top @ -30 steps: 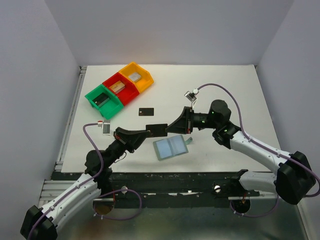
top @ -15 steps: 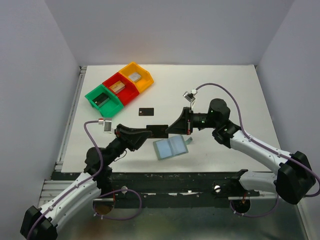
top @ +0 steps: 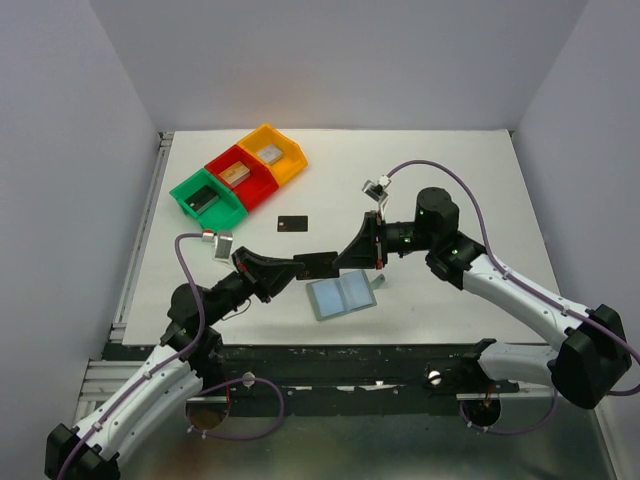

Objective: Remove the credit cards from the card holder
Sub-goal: Place the credit card at the center of the board.

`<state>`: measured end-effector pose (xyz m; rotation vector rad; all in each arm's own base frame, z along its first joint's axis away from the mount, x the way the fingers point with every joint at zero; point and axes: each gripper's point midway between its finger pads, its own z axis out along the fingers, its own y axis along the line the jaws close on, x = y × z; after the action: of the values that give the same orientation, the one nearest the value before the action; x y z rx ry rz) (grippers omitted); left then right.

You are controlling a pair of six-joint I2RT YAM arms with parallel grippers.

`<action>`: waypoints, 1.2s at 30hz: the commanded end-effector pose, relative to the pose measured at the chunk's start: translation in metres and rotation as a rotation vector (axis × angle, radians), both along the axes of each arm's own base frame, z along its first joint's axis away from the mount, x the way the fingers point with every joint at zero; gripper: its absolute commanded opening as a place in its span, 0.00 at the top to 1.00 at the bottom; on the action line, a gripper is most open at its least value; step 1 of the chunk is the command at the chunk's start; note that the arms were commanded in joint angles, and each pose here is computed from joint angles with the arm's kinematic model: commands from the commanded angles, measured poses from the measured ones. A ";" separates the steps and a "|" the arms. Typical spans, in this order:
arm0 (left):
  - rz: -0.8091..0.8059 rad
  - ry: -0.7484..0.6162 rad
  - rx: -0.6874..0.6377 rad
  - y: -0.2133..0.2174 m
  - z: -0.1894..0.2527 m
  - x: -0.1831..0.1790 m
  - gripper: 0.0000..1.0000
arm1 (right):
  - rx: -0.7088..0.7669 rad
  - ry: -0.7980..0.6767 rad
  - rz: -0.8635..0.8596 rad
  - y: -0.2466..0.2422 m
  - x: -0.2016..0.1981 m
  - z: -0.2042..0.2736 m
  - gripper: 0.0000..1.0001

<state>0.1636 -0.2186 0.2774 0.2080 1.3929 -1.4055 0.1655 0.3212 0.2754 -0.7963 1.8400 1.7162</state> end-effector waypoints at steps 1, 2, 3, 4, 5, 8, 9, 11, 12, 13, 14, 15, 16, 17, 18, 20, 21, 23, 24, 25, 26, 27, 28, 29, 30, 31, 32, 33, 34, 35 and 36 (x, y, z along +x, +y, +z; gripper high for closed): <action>-0.054 -0.021 0.026 -0.005 0.001 -0.006 0.89 | -0.003 -0.015 0.039 -0.001 -0.007 0.004 1.00; -0.054 -0.020 0.026 -0.005 0.000 -0.006 0.92 | -0.004 -0.015 0.038 -0.002 -0.007 0.004 1.00; -0.057 -0.023 0.027 -0.005 0.000 -0.006 0.97 | -0.003 -0.016 0.039 -0.002 -0.007 0.004 1.00; -0.058 -0.025 0.026 -0.005 0.000 -0.007 1.00 | -0.004 -0.013 0.037 -0.002 -0.007 0.003 1.00; -0.057 -0.028 0.024 -0.004 0.001 -0.007 1.00 | -0.006 -0.010 0.031 -0.002 -0.006 0.004 0.94; -0.037 -0.025 0.023 -0.001 0.000 -0.004 1.00 | -0.023 0.001 -0.006 -0.003 -0.001 0.001 0.60; -0.023 -0.020 0.028 0.001 -0.001 -0.002 1.00 | -0.040 0.008 -0.037 -0.005 0.003 -0.002 0.48; 0.026 0.015 0.065 0.006 -0.007 0.008 1.00 | -0.125 0.022 -0.136 -0.013 0.017 -0.013 0.25; 0.061 0.038 0.097 0.009 -0.012 0.015 1.00 | -0.182 0.018 -0.192 -0.019 0.024 -0.021 0.23; 0.098 0.085 0.142 0.013 -0.022 0.023 1.00 | -0.241 0.016 -0.263 -0.027 0.033 -0.029 0.22; 0.159 0.129 0.186 0.019 -0.030 0.035 1.00 | -0.294 0.002 -0.323 -0.034 0.041 -0.035 0.22; 0.207 0.198 0.244 0.025 -0.045 0.044 1.00 | -0.355 -0.005 -0.401 -0.044 0.051 -0.045 0.22; 0.251 0.257 0.290 0.030 -0.056 0.055 1.00 | -0.391 -0.014 -0.443 -0.051 0.055 -0.051 0.22; 0.277 0.321 0.327 0.035 -0.069 0.063 1.00 | -0.415 -0.021 -0.474 -0.056 0.058 -0.056 0.22; 0.289 0.365 0.344 0.037 -0.075 0.072 1.00 | -0.425 -0.028 -0.491 -0.059 0.059 -0.058 0.21; 0.290 0.485 0.361 0.041 -0.099 0.083 1.00 | -0.437 -0.025 -0.498 -0.063 0.057 -0.064 0.21; 0.290 0.516 0.343 0.042 -0.103 0.090 1.00 | -0.444 -0.021 -0.501 -0.064 0.057 -0.068 0.21; 0.286 0.555 0.314 0.041 -0.111 0.103 1.00 | -0.451 -0.018 -0.503 -0.066 0.054 -0.074 0.21; 0.288 0.564 0.306 0.041 -0.112 0.110 1.00 | -0.454 -0.009 -0.502 -0.067 0.053 -0.078 0.21; 0.286 0.575 0.305 0.040 -0.114 0.117 1.00 | -0.449 -0.001 -0.487 -0.065 0.050 -0.081 0.21; 0.277 0.581 0.306 0.038 -0.115 0.123 1.00 | -0.449 0.010 -0.476 -0.064 0.048 -0.085 0.21; 0.268 0.594 0.316 0.035 -0.117 0.130 1.00 | -0.444 0.024 -0.462 -0.063 0.045 -0.087 0.21; 0.268 0.605 0.327 0.035 -0.119 0.138 1.00 | -0.443 0.040 -0.455 -0.062 0.043 -0.091 0.21; 0.265 0.624 0.337 0.034 -0.122 0.146 1.00 | -0.433 0.052 -0.445 -0.060 0.041 -0.093 0.22; 0.255 0.640 0.341 0.034 -0.126 0.151 1.00 | -0.424 0.064 -0.437 -0.059 0.039 -0.096 0.22; 0.246 0.654 0.342 0.033 -0.130 0.156 1.00 | -0.416 0.072 -0.426 -0.058 0.037 -0.097 0.22; 0.253 0.681 0.352 0.034 -0.137 0.162 1.00 | -0.405 0.081 -0.417 -0.057 0.034 -0.098 0.22; 0.263 0.698 0.361 0.036 -0.140 0.166 1.00 | -0.402 0.081 -0.413 -0.057 0.033 -0.099 0.22; 0.267 0.707 0.378 0.037 -0.145 0.170 1.00 | -0.399 0.079 -0.412 -0.057 0.032 -0.100 0.22; 0.274 0.717 0.394 0.039 -0.148 0.172 1.00 | -0.398 0.077 -0.412 -0.058 0.031 -0.100 0.22; 0.283 0.726 0.413 0.040 -0.153 0.176 1.00 | -0.402 0.075 -0.413 -0.059 0.030 -0.102 0.22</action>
<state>0.3263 -0.1788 0.1249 -0.2919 2.1901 -0.9887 0.1995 0.2597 0.1681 -0.4382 2.2916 1.1024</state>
